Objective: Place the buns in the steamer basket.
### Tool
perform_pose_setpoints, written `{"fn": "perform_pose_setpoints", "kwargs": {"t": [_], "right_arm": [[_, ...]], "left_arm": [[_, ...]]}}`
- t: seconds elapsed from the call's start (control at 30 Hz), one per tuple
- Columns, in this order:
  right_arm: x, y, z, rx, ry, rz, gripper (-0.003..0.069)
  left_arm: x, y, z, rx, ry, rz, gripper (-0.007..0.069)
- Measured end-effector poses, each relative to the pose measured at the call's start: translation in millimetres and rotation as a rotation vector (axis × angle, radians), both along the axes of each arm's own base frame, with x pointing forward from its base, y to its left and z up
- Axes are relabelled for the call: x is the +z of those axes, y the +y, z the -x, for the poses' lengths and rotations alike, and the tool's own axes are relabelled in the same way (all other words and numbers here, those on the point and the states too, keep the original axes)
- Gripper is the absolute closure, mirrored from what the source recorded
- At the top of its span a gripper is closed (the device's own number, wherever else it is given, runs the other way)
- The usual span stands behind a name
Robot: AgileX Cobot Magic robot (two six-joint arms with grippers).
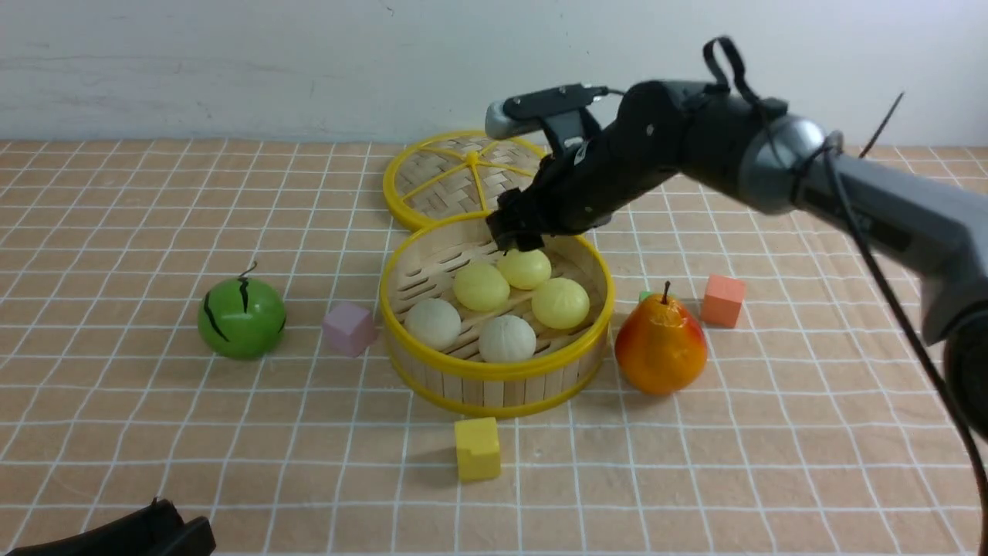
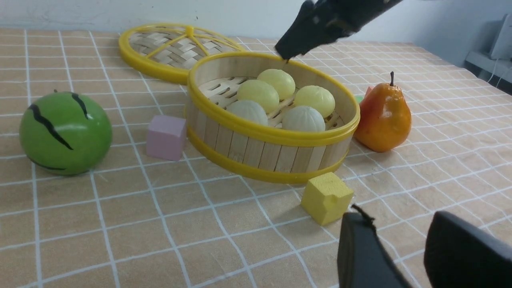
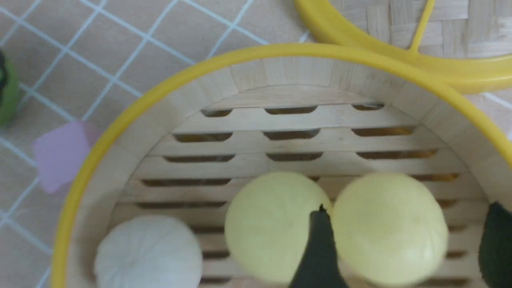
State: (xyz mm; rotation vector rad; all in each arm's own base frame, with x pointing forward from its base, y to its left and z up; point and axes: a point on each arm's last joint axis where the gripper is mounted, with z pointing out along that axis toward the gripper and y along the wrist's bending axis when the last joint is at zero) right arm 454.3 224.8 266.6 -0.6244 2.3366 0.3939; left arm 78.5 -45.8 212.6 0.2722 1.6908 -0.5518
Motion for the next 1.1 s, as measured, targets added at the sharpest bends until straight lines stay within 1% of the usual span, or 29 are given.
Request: {"fn": "perform_pose_setpoints", "kwargs": {"t": [0.03,0.07,0.13,0.2,0.27,0.3,0.37,0.4,0.43,0.47,0.5,0.53,0.63,0.77,0.97,1.1], "right_arm": [[3.5,-0.9,1.9,-0.005,0.007,-0.002,0.0158],[28.7,-8.4,16.5,-0.016,0.039,0.015,0.0171],[58.2,-21.9,39.2,-0.038,0.101,0.069,0.0209],[89.9,-37.9,64.9,-0.075,0.145,0.117,0.0275],[108.4,-50.0,84.0,-0.108,0.152,0.141,0.0368],[111.4,-51.1,85.8,-0.113,0.147,0.138,0.0386],[121.7,-65.4,114.1,-0.141,0.166,0.143,0.0489],[121.7,-66.3,116.2,-0.146,0.171,0.141,0.0505],[121.1,-71.5,127.5,-0.159,0.192,0.141,0.054],[119.7,-75.9,136.8,-0.167,0.207,0.145,0.0558],[115.4,-86.3,159.2,-0.184,0.244,0.154,0.0606],[113.6,-91.9,171.4,-0.186,0.257,0.159,0.0623],[110.2,-104.8,202.4,-0.185,0.282,0.157,0.065],[117.9,-114.0,231.7,-0.173,0.274,0.103,0.0655],[131.3,-120.6,250.6,-0.165,0.234,0.057,0.0655],[134.4,-123.9,254.3,-0.17,0.214,0.062,0.0655]], "left_arm": [[0.0,0.0,0.0,0.0,0.0,0.0,0.0388],[0.0,0.0,0.0,0.0,0.0,0.0,0.0388],[0.0,0.0,0.0,0.0,0.0,0.0,0.0388],[0.0,0.0,0.0,0.0,0.0,0.0,0.0388],[0.0,0.0,0.0,0.0,0.0,0.0,0.0388],[0.0,0.0,0.0,0.0,0.0,0.0,0.0388],[0.0,0.0,0.0,0.0,0.0,0.0,0.0388],[0.0,0.0,0.0,0.0,0.0,0.0,0.0388],[0.0,0.0,0.0,0.0,0.0,0.0,0.0388],[0.0,0.0,0.0,0.0,0.0,0.0,0.0388],[0.0,0.0,0.0,0.0,0.0,0.0,0.0388],[0.0,0.0,0.0,0.0,0.0,0.0,0.0388],[0.0,0.0,0.0,0.0,0.0,0.0,0.0388],[0.0,0.0,0.0,0.0,0.0,0.0,0.0388],[0.0,0.0,0.0,0.0,0.0,0.0,0.0388],[0.0,0.0,0.0,0.0,0.0,0.0,0.0388]]}}
